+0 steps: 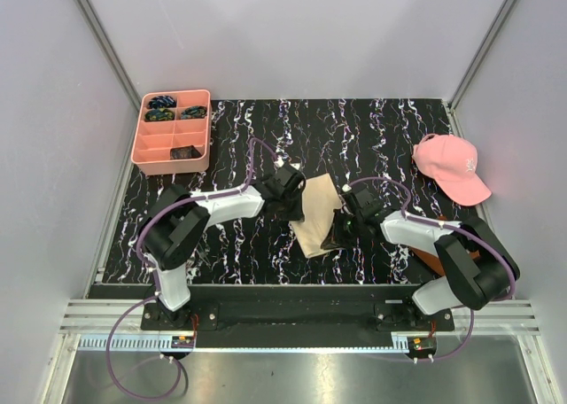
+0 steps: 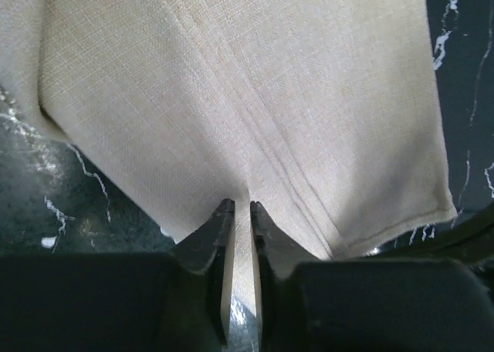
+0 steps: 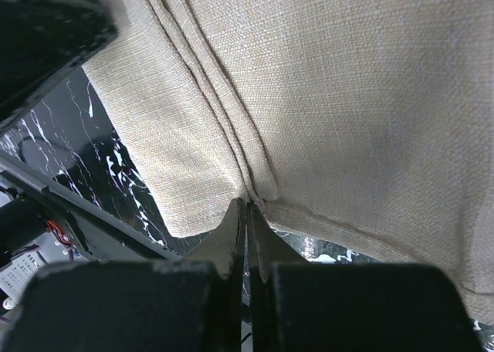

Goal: Fold the napkin into a case and place the utensils inside
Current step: Fold the lower triangle-folded napkin at the center of the board, then pick up the 2/3-rectangle-folded napkin at the center of the board.

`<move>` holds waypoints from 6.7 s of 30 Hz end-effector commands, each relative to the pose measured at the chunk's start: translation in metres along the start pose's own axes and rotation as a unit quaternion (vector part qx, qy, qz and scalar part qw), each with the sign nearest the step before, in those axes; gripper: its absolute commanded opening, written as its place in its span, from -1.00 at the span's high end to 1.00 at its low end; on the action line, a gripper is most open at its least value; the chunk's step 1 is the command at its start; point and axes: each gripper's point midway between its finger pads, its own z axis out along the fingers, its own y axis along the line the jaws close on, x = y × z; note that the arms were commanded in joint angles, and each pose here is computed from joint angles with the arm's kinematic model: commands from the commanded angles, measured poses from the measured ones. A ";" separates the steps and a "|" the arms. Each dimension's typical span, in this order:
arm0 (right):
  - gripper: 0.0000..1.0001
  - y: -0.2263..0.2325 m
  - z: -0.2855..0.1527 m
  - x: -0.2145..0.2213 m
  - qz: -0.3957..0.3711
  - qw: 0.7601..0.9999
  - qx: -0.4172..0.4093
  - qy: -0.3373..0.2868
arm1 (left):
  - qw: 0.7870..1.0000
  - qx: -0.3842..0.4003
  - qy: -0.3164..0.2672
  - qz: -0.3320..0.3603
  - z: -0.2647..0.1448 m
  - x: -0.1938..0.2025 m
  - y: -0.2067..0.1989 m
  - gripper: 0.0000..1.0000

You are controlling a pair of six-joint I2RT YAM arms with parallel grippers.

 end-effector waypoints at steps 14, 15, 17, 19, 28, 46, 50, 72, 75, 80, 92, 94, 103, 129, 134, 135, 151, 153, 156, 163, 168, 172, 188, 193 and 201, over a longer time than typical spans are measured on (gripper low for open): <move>0.35 0.075 -0.017 -0.038 -0.066 0.994 -0.088 0.003 | 0.999 0.031 0.006 0.015 0.008 0.018 0.008 0.97; 0.38 0.079 -0.015 -0.033 -0.064 0.992 -0.109 0.017 | 0.999 0.030 0.008 0.013 0.009 0.020 0.009 0.99; 0.68 0.085 -0.002 -0.033 -0.062 0.989 -0.133 0.027 | 0.999 0.032 0.011 0.009 0.009 0.021 0.009 1.00; 0.86 0.091 0.008 -0.028 -0.061 0.983 -0.166 0.045 | 0.999 0.033 0.012 0.004 0.009 0.021 0.007 1.00; 1.00 0.070 0.035 -0.005 -0.026 0.979 -0.186 0.074 | 0.999 0.036 0.014 -0.002 0.010 0.020 0.013 1.00; 1.00 0.021 0.013 0.077 0.028 0.979 -0.163 0.123 | 0.999 0.036 0.014 0.009 0.014 0.007 0.021 1.00; 0.99 0.032 -0.003 0.059 0.001 0.985 -0.151 0.087 | 0.998 0.050 0.014 0.025 0.007 0.002 0.013 1.00; 0.73 0.029 0.032 -0.006 -0.027 0.999 -0.011 0.039 | 0.995 0.061 -0.082 0.007 -0.088 -0.060 -0.001 0.43; 0.73 0.051 0.042 0.019 -0.020 0.997 -0.049 0.060 | 0.993 0.045 -0.105 0.008 -0.101 -0.069 0.009 0.30; 0.62 0.095 0.014 0.002 -0.014 0.986 -0.160 0.046 | 0.993 0.046 -0.107 0.020 -0.103 -0.062 0.011 0.19; -0.70 -0.034 -0.069 -0.064 0.086 0.990 0.043 -0.099 | 0.990 0.030 -0.076 0.116 -0.066 0.023 -0.063 -0.22; -0.66 -0.035 -0.059 -0.050 0.089 0.994 0.033 -0.059 | 0.989 0.033 -0.080 0.116 -0.066 0.030 -0.076 -0.22; -0.41 -0.035 -0.033 -0.021 0.081 0.996 -0.021 -0.013 | 0.984 0.031 -0.078 0.156 -0.050 0.054 -0.106 -0.32; -0.63 -0.055 -0.055 -0.041 0.149 0.986 -0.001 -0.074 | 0.970 -0.101 -0.053 0.214 -0.011 0.099 -0.089 -0.44; -0.63 -0.057 -0.055 -0.044 0.133 0.988 0.006 -0.078 | 0.969 -0.107 -0.030 0.220 -0.001 0.110 -0.086 -0.11; -0.64 -0.058 -0.055 -0.045 0.127 0.989 0.007 -0.077 | 0.969 -0.110 -0.028 0.219 -0.001 0.112 -0.085 0.01; -0.97 -0.011 -0.033 -0.056 0.079 0.989 -0.121 -0.032 | 0.982 -0.048 -0.033 0.177 -0.053 0.083 -0.077 1.00; -0.97 -0.007 -0.027 -0.056 0.084 0.988 -0.130 -0.020 | 0.984 -0.036 -0.037 0.169 -0.061 0.080 -0.078 1.00; -0.96 -0.001 -0.017 -0.059 0.089 0.985 -0.149 -0.006 | 0.986 -0.029 -0.037 0.161 -0.067 0.079 -0.074 1.00; -0.90 0.002 0.002 -0.074 0.099 0.984 -0.148 -0.010 | 0.988 -0.019 -0.036 0.149 -0.077 0.077 -0.066 1.00; -0.71 0.003 0.011 -0.089 0.096 0.985 -0.144 -0.014 | 0.988 -0.009 -0.035 0.148 -0.081 0.079 -0.067 1.00; -0.54 -0.002 0.017 -0.097 0.093 0.987 -0.128 -0.022 | 0.988 -0.005 -0.038 0.147 -0.085 0.079 -0.067 1.00; -0.12 -0.017 0.025 -0.120 0.069 0.993 -0.090 -0.036 | 0.989 0.012 -0.031 0.145 -0.085 0.086 -0.065 1.00; 0.30 -0.025 0.028 -0.124 0.064 0.994 -0.081 -0.034 | 0.987 0.033 -0.012 0.154 -0.080 0.096 -0.070 1.00; 0.86 -0.020 0.028 -0.123 0.059 0.993 -0.094 -0.026 | 0.985 0.089 -0.021 0.146 -0.087 0.075 -0.085 0.13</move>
